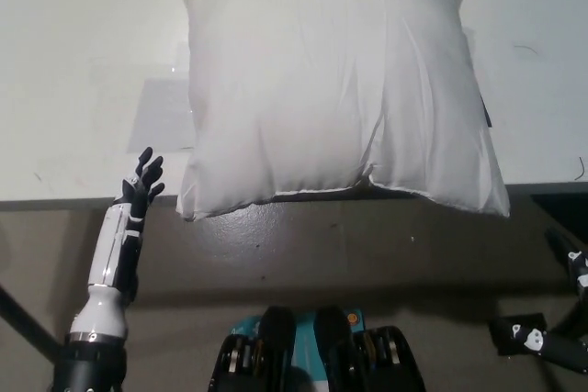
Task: The robot uses both hands to lift the pillow and then drops it on the table
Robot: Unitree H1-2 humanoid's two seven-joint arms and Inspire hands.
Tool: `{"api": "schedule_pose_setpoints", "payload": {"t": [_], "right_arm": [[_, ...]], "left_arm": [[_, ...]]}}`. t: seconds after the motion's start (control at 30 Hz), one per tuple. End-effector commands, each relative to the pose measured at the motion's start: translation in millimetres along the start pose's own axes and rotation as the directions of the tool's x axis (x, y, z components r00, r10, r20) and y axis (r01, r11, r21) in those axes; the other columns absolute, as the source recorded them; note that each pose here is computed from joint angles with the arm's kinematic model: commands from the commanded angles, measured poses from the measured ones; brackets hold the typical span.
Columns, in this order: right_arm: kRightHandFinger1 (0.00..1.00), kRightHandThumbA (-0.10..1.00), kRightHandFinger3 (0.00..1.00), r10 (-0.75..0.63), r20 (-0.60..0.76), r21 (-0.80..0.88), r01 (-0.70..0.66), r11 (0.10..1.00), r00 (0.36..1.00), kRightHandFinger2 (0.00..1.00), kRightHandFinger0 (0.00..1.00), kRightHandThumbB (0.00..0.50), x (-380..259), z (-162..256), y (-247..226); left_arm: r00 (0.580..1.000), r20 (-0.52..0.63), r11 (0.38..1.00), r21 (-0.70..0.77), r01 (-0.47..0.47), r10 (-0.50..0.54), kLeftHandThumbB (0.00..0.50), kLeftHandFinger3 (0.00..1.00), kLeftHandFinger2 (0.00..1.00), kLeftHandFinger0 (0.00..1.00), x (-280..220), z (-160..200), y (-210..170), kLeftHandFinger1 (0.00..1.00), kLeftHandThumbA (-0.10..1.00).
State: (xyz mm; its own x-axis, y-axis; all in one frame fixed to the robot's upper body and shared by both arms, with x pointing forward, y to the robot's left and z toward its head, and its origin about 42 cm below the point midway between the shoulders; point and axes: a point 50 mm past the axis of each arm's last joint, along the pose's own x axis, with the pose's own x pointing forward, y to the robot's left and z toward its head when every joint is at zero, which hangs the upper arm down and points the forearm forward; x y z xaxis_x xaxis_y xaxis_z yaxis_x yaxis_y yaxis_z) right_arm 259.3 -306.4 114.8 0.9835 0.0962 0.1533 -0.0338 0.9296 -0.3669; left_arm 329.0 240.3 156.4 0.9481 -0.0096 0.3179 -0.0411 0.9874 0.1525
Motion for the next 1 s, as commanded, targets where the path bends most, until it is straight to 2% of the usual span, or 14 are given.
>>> {"api": "schedule_pose_setpoints", "payload": {"t": [0.0,0.07,0.1,0.17,0.23,0.37,0.5,0.53,0.6,0.67,0.8,0.9,0.93,0.97], "right_arm": [[1.0,1.0,1.0,0.008,0.095,-0.023,-0.006,1.0,0.995,1.0,1.0,0.308,8.5,13.0,-6.8],[1.0,1.0,1.0,0.012,0.097,-0.029,-0.01,1.0,0.995,1.0,1.0,0.332,6.9,13.1,-12.7],[1.0,1.0,1.0,-0.003,0.123,-0.021,0.006,1.0,0.992,1.0,1.0,0.382,6.6,16.1,-12.8],[1.0,1.0,1.0,-0.002,0.15,-0.002,0.003,1.0,0.989,1.0,1.0,0.431,9.7,20.9,-16.3],[1.0,1.0,1.0,-0.026,0.214,0.027,0.021,0.999,0.977,1.0,1.0,0.47,18.2,31.3,-21.2],[1.0,1.0,1.0,-0.063,0.302,0.025,0.059,0.998,0.951,1.0,1.0,0.454,31.3,54.6,-33.9],[1.0,1.0,1.0,-0.082,0.386,0.011,0.085,0.996,0.919,1.0,1.0,0.478,58.3,93.7,-52.8],[1.0,1.0,1.0,-0.089,0.414,0.009,0.094,0.996,0.906,1.0,1.0,0.449,69.2,112.0,-61.0],[1.0,1.0,1.0,-0.105,0.447,-0.003,0.119,0.993,0.888,1.0,1.0,0.49,87.1,142.5,-73.4],[1.0,1.0,1.0,-0.131,0.487,-0.007,0.154,0.988,0.863,1.0,1.0,0.48,112.4,174.8,-88.4],[1.0,1.0,1.0,-0.12,0.52,-0.04,0.165,0.985,0.845,1.0,1.0,0.449,144.8,197.9,-97.5],[1.0,1.0,1.0,-0.115,0.512,-0.045,0.161,0.986,0.851,1.0,1.0,0.475,170.9,213.9,-101.7],[1.0,1.0,1.0,-0.113,0.504,-0.04,0.154,0.987,0.856,1.0,1.0,0.42,175.4,215.2,-102.3],[1.0,1.0,1.0,-0.116,0.495,-0.029,0.149,0.988,0.861,1.0,1.0,0.462,181.6,215.7,-102.6]], "left_arm": [[0.996,0.085,1.0,-0.003,-0.016,0.016,0.135,1.0,1.0,1.0,8.5,13.7,2.8,1.0,1.0],[0.996,0.084,1.0,-0.008,-0.015,0.016,0.132,1.0,1.0,1.0,6.9,13.7,-1.7,1.0,1.0],[0.996,0.091,1.0,-0.006,-0.016,0.017,0.118,1.0,1.0,1.0,7.7,15.3,-0.2,1.0,1.0],[0.994,0.103,1.0,-0.003,-0.019,0.02,0.111,1.0,1.0,1.0,11.0,17.4,0.8,1.0,1.0],[0.992,0.116,0.999,-0.001,-0.047,0.047,0.178,1.0,1.0,1.0,18.9,22.2,5.3,1.0,1.0],[0.99,0.13,0.998,-0.028,-0.055,0.058,0.189,1.0,1.0,1.0,32.7,27.7,8.2,1.0,1.0],[0.983,0.166,0.997,-0.038,-0.068,0.073,0.2,1.0,1.0,1.0,46.4,37.7,12.0,1.0,1.0],[0.979,0.186,0.997,-0.028,-0.078,0.082,0.24,1.0,1.0,1.0,51.1,42.4,13.8,1.0,1.0],[0.974,0.205,0.996,-0.023,-0.09,0.093,0.266,1.0,1.0,1.0,58.4,53.0,16.2,1.0,1.0],[0.969,0.226,0.995,-0.03,-0.094,0.098,0.226,1.0,1.0,1.0,69.8,63.5,19.9,1.0,1.0],[0.96,0.257,0.994,-0.037,-0.106,0.112,0.209,1.0,1.0,1.0,84.9,77.1,22.8,1.0,1.0],[0.958,0.267,0.994,-0.049,-0.1,0.109,0.244,1.0,1.0,1.0,105.3,84.8,24.0,1.0,1.0],[0.958,0.264,0.993,-0.056,-0.103,0.114,0.248,1.0,1.0,1.0,111.7,87.4,23.6,1.0,1.0],[0.958,0.261,0.992,-0.065,-0.106,0.119,0.248,1.0,1.0,1.0,116.7,89.6,22.8,1.0,1.0]]}}
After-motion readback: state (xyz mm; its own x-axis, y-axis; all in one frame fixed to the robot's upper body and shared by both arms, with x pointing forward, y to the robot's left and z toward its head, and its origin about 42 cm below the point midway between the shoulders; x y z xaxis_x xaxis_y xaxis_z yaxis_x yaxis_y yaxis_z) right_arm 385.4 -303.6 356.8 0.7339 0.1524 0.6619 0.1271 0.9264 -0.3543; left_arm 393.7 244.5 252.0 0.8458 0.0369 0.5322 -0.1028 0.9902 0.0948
